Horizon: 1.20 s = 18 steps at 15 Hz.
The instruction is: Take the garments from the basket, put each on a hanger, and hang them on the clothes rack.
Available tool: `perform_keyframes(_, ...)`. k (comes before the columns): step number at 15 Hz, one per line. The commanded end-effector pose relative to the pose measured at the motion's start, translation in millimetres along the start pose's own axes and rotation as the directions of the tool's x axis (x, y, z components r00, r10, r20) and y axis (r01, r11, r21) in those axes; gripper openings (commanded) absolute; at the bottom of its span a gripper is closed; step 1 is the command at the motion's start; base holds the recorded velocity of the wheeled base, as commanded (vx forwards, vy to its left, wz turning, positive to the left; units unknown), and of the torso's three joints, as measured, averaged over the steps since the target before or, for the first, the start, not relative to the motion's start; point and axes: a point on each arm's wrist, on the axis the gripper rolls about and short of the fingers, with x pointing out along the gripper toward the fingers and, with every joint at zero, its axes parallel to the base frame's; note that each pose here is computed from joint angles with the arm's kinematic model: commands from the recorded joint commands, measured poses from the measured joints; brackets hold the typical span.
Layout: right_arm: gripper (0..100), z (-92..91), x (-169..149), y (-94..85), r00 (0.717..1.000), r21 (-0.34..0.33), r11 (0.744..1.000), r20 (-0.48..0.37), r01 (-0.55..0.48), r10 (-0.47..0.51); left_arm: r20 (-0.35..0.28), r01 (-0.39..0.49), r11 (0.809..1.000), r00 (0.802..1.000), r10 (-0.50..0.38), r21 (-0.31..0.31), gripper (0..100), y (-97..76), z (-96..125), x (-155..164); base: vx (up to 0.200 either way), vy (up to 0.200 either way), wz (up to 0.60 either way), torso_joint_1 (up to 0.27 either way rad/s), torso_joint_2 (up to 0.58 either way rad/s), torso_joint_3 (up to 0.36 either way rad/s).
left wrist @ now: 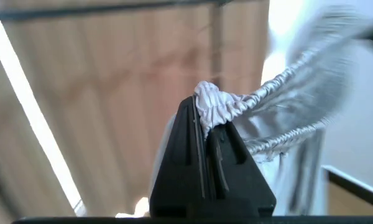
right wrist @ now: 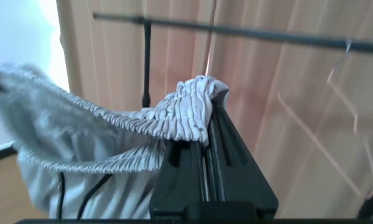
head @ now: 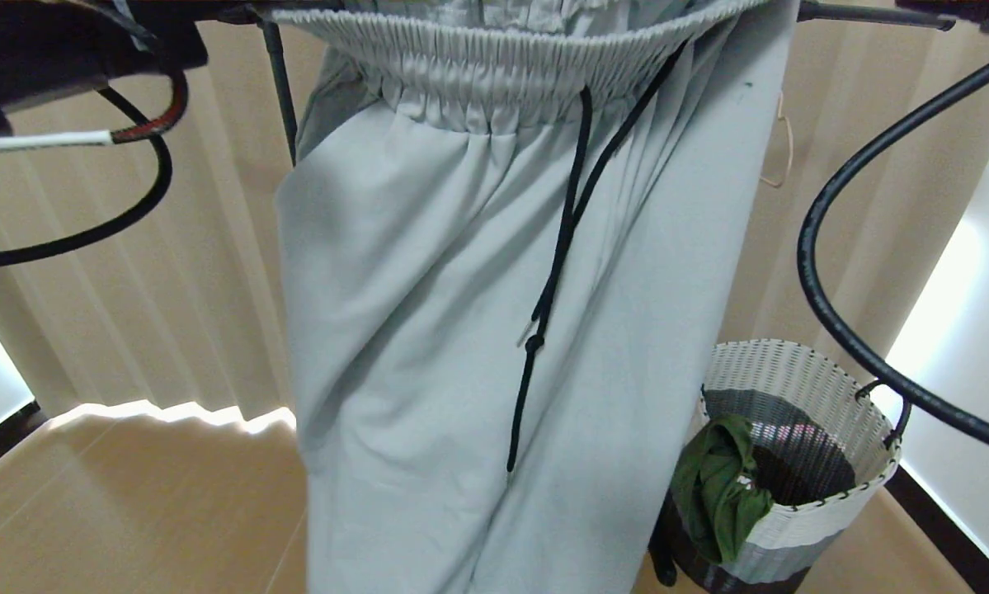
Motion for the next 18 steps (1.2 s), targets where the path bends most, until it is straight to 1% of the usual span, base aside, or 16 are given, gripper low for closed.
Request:
perform_keyframes(1,0,-20.4,4,-0.8,0.998,-0.007,1.0,-0.069,0.01,-0.011,-0.093,-0.068,0.998,0.993,0.068,0.005,0,7.1,-23,24,0.0,0.0,0.0,0.0,0.0,0.0)
perform_keyframes(2,0,-28.8,5,-0.7,0.995,-0.017,1.0,-0.098,0.011,-0.012,-0.141,-0.096,0.995,0.985,0.097,0.011,0,7.9,-31,30,0.0,0.0,0.0,0.0,0.0,0.0)
perform_keyframes(3,0,-33.1,5,-0.7,0.994,-0.022,1.0,-0.112,0.011,-0.014,-0.167,-0.108,0.994,0.98,0.109,0.014,0,7.6,-34,33,0.0,0.0,0.0,0.0,0.0,0.0)
perform_keyframes(4,0,-42.6,7,-1.2,0.989,-0.031,0.999,-0.144,0.012,-0.017,-0.239,-0.157,0.987,0.958,0.16,0.031,0,9.1,-45,39,0.0,0.0,0.0,0.0,0.0,0.0)
perform_keyframes(5,0,-43.0,7,-1.6,0.989,-0.031,0.999,-0.145,0.014,-0.018,-0.248,-0.167,0.985,0.954,0.17,0.034,0,9.5,-47,40,0.0,0.0,0.0,0.0,0.0,0.0)
perform_keyframes(6,0,-47.4,10,-8.4,0.986,-0.039,0.998,-0.16,0.042,-0.047,-0.271,-0.231,0.971,0.933,0.238,0.058,0,12.3,-55,47,0.0,0.0,0.0,0.0,0.0,0.0)
perform_keyframes(7,0,-48.9,12,-12.7,0.984,-0.041,0.997,-0.165,0.058,-0.064,-0.276,-0.241,0.969,0.929,0.248,0.061,0,12.6,-57,49,0.0,0.0,0.0,0.0,0.0,0.0)
perform_keyframes(9,0,-50.6,15,-19.0,0.982,-0.046,0.995,-0.168,0.085,-0.092,-0.273,-0.235,0.97,0.931,0.242,0.06,0,11.3,-56,48,0.0,0.0,0.0,0.0,0.0,0.0)
perform_keyframes(11,0,-49.8,18,-25.1,0.983,-0.049,0.993,-0.146,0.108,-0.114,-0.254,-0.231,0.971,0.938,0.237,0.054,0,11.2,-53,48,0.0,0.0,0.0,0.0,0.0,0.0)
perform_keyframes(13,0,-49.9,21,-30.1,0.981,-0.051,0.991,-0.138,0.127,-0.133,-0.208,-0.231,0.972,0.949,0.237,0.054,0,11.2,-50,51,0.0,0.0,0.0,0.0,0.0,0.0)
perform_keyframes(15,0,-40.9,21,-36.0,0.982,-0.054,0.987,-0.107,0.149,-0.154,-0.132,-0.217,0.975,0.966,0.223,0.054,0,6.6,-43,54,0.0,0.0,0.0,0.0,0.0,0.0)
perform_keyframes(16,0,-35.2,21,-38.3,0.983,-0.054,0.986,-0.089,0.158,-0.163,-0.115,-0.214,0.975,0.969,0.22,0.063,0,6.0,-40,56,0.0,0.0,0.0,0.0,0.0,0.0)
perform_keyframes(18,0,-35.1,19,-38.2,0.983,-0.054,0.986,-0.089,0.158,-0.163,-0.119,-0.198,0.978,0.971,0.205,0.067,0,1.4,-42,59,0.0,0.0,0.0,0.0,0.0,0.0)
